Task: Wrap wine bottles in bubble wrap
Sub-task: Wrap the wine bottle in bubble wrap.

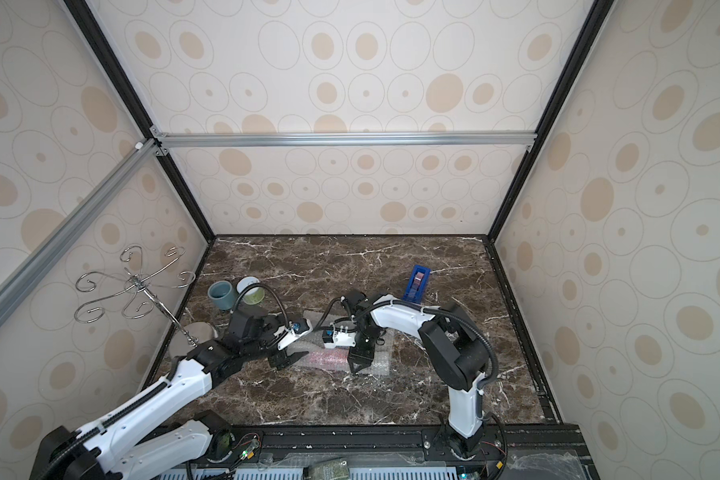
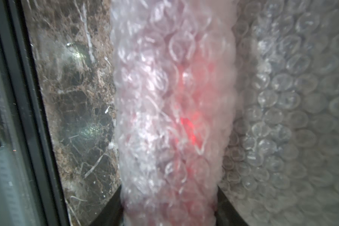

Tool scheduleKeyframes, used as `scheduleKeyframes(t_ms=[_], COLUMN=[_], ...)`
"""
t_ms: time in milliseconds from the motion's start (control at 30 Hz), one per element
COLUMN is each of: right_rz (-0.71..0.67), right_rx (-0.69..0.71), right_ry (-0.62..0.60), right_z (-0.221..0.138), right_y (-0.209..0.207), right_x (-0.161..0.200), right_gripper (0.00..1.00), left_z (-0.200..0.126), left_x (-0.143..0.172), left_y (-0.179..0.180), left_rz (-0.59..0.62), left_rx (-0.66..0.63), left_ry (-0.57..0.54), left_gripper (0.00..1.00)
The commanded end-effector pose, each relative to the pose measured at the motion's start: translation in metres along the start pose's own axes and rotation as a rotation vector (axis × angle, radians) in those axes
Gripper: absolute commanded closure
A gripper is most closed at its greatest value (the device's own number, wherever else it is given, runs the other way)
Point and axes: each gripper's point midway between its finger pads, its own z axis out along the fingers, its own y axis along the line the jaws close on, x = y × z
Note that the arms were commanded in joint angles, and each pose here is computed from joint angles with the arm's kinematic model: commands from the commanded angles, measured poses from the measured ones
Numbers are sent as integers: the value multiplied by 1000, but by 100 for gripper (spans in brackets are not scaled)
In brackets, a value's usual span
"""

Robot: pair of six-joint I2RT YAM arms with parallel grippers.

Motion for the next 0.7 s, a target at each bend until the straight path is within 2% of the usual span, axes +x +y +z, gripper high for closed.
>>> scheduleKeyframes(t_ms=[0, 200, 400, 567, 667], right_rz=[124, 192, 203, 202, 199], right_rx=[-176, -241, -266, -264, -261], right_ry=[38, 41, 40, 35, 36], right_z=[-1, -3, 0, -1, -1], right_y=[17, 8, 4, 0, -1], right_x=[12, 8, 2, -3, -4], right_gripper=[88, 87, 87, 86, 85], left_z=[0, 17, 40, 62, 71], left_x=[-15, -16, -33, -34, -38], left_y=[-16, -41, -58, -63, -60], left_rz=[162, 321, 495, 563, 579], left_rx=[24, 23, 25, 50, 34], left_ry=[-107, -83, -84, -58, -63], left_gripper=[16, 17, 19, 29, 30])
